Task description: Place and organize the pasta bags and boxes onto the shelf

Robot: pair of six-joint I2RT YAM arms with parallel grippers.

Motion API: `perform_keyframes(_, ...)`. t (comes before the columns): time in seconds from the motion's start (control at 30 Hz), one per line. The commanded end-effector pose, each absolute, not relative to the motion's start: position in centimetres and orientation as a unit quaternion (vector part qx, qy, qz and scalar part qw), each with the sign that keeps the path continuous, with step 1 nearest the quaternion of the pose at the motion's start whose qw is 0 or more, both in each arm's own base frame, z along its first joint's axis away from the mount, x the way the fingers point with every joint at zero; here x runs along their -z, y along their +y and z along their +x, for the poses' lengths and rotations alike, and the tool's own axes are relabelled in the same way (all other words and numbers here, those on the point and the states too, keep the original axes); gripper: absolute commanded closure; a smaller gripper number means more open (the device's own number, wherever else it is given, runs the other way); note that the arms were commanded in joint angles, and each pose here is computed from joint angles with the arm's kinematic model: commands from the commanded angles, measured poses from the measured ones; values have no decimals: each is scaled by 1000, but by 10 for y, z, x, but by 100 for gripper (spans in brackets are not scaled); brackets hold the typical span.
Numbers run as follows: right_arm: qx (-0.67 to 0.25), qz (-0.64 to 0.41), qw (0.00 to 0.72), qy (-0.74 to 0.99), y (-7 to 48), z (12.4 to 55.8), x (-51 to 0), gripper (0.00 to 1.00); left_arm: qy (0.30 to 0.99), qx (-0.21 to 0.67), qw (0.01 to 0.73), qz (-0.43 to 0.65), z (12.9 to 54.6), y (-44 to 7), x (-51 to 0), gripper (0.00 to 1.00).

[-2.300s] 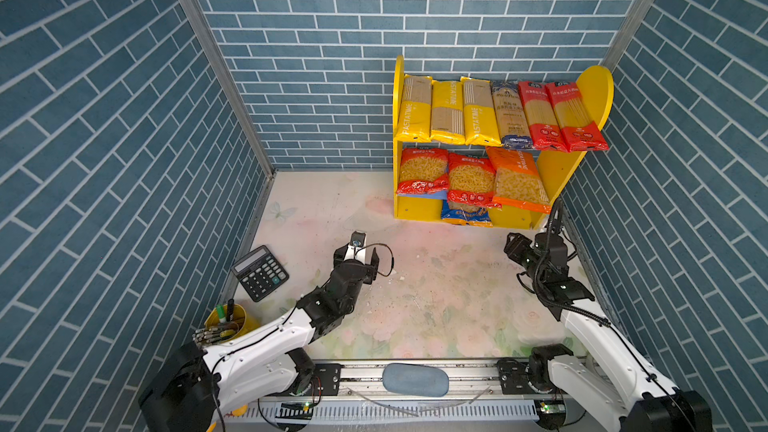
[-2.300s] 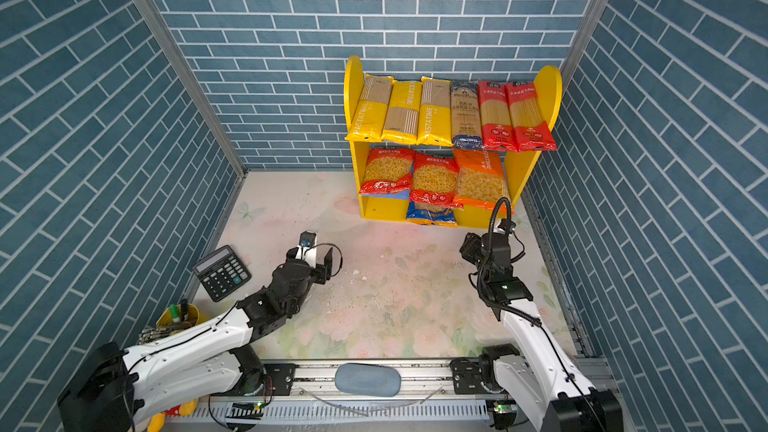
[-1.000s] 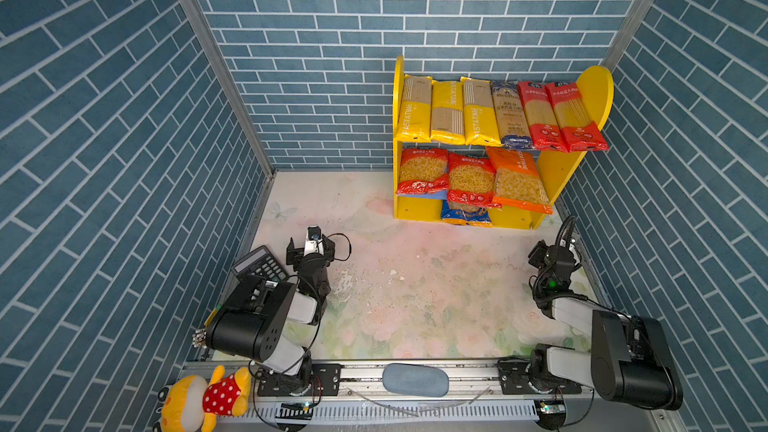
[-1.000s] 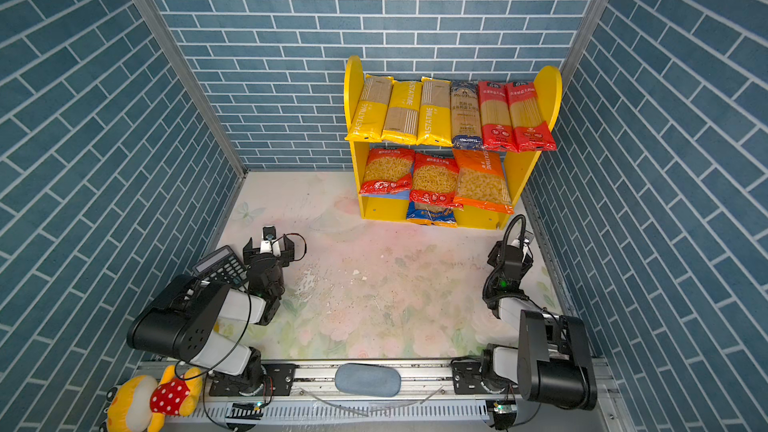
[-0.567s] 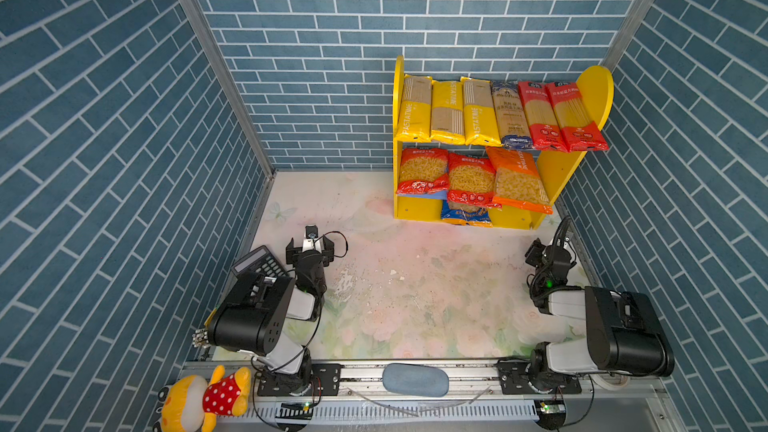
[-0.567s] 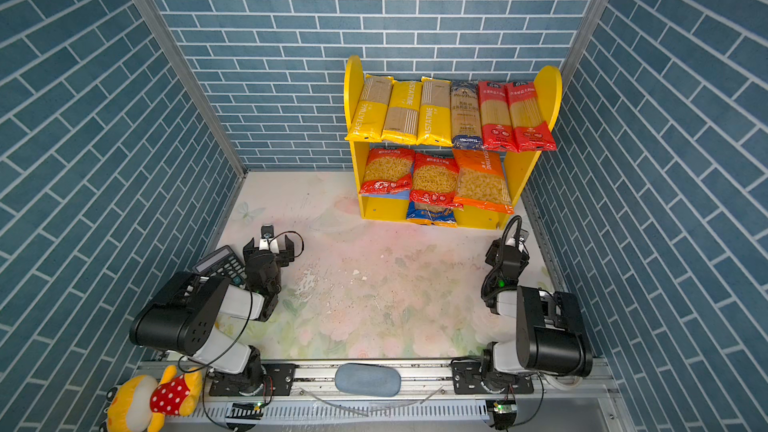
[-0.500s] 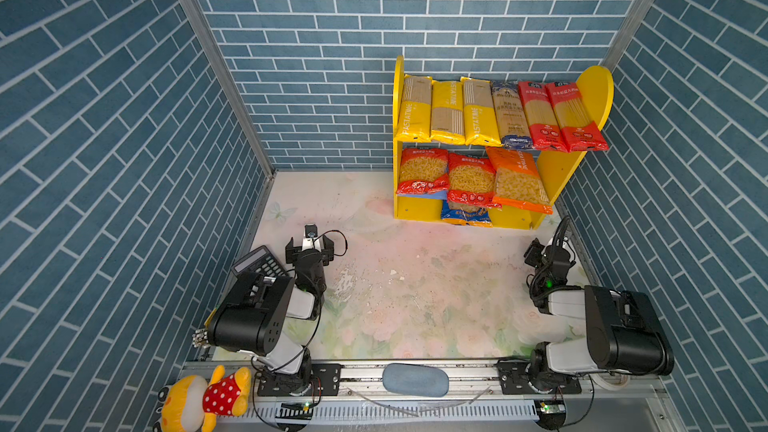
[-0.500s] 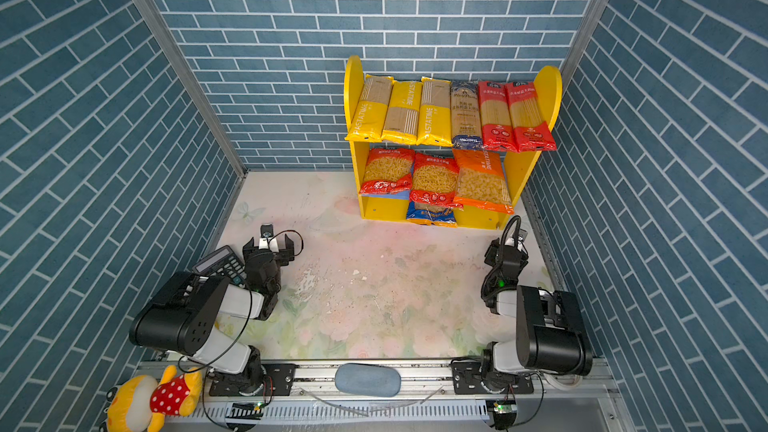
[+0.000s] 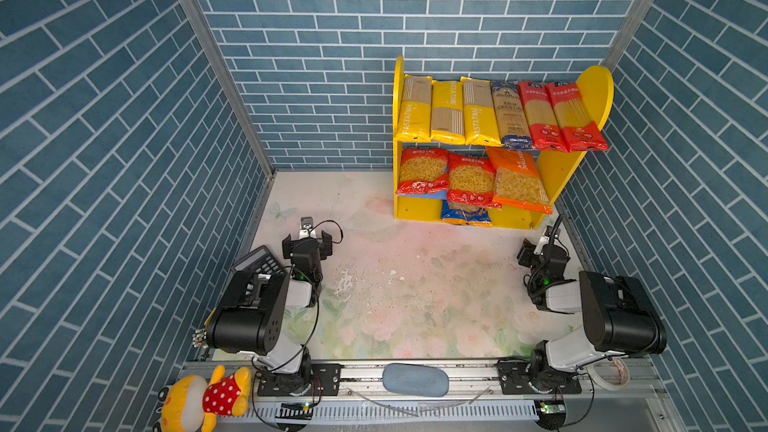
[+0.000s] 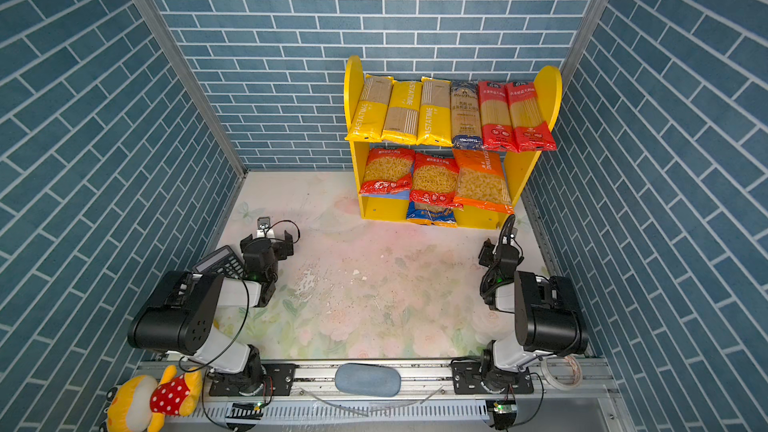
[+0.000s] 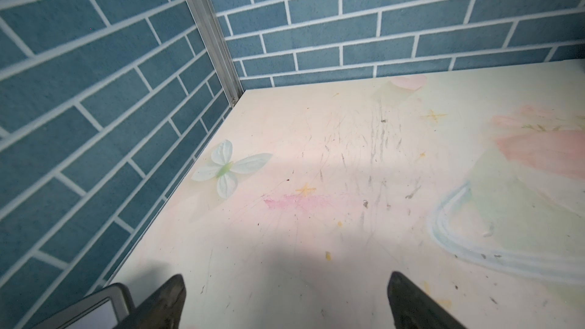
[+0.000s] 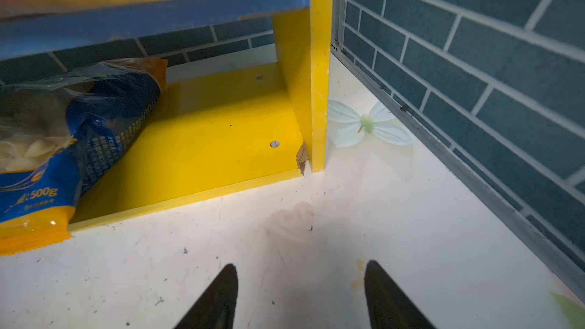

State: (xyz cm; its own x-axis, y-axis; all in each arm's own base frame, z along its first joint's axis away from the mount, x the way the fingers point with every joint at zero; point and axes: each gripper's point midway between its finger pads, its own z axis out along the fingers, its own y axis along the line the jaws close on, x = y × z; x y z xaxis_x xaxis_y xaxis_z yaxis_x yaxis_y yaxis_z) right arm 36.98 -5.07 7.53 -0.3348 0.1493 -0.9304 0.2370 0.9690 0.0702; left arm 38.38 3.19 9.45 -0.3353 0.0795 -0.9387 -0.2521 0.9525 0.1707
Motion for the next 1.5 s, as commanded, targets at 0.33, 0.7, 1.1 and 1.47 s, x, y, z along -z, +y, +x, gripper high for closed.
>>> perform_keyframes(0.33,73,98,580,806,-50,384,-93,1,804,-133,576,-59,387,32,-99,0)
perform_keyframes(0.7,74,98,578,806,-50,384,-92,1,805,-129,576,-61,386,33,-98,0)
perform_keyframes(1.1,74,98,579,806,-50,384,-93,1,804,-129,577,-60,386,33,-99,0)
perform_keyframes(1.47,70,88,575,811,-47,387,-92,1,804,-129,577,-60,386,33,-99,0)
